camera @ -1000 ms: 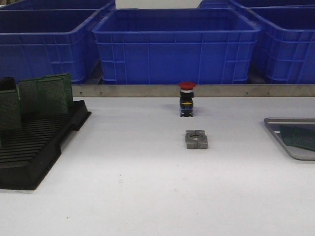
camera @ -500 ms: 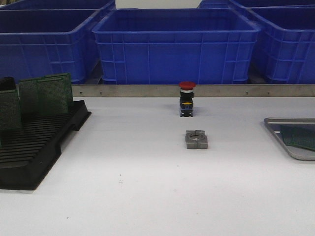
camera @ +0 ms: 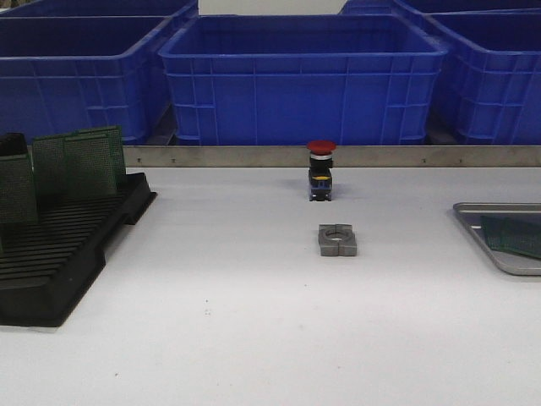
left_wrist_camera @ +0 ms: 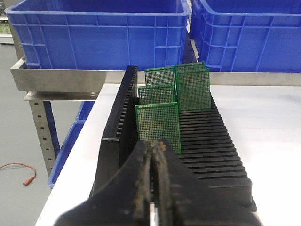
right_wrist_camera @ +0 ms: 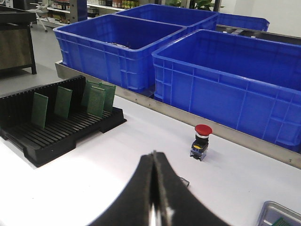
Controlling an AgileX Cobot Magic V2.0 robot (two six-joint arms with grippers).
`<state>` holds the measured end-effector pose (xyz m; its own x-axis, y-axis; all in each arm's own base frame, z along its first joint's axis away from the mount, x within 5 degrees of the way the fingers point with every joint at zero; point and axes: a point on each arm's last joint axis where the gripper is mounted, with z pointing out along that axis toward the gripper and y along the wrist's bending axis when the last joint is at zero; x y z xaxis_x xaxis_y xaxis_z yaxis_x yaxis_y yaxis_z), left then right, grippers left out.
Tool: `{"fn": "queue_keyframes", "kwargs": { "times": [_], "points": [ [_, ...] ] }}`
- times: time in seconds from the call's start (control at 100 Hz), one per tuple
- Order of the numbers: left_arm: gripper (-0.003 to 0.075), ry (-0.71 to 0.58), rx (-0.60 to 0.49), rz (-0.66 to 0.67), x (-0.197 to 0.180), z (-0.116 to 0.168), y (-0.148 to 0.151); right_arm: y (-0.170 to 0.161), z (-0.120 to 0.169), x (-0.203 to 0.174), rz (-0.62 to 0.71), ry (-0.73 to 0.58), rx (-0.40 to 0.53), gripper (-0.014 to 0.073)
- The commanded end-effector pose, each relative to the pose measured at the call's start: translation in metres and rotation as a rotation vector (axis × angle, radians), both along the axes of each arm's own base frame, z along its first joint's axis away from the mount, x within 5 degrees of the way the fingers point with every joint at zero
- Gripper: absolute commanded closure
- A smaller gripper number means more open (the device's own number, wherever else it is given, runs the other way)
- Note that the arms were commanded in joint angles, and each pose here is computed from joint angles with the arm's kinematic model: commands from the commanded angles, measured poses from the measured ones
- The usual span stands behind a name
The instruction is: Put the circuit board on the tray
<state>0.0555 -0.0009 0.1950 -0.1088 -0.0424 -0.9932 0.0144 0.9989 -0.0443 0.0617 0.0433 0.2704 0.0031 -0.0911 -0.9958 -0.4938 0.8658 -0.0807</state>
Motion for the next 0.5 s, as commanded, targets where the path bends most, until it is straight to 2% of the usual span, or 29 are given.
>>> {"fn": "queue_keyframes", "kwargs": {
  "times": [0.0, 0.49],
  "points": [
    [0.0741, -0.06, -0.011, -0.01, 0.0001, -0.0074, -0.0007, -0.0004, 0.0101, 0.0001, -0.006, -0.023, 0.026, 0.0702],
    [0.0741, -0.06, -0.011, -0.01, 0.0001, -0.0074, -0.0007, -0.0008, 0.0102, 0.0003, -0.01, -0.025, 0.027, 0.0702]
  ]
}}
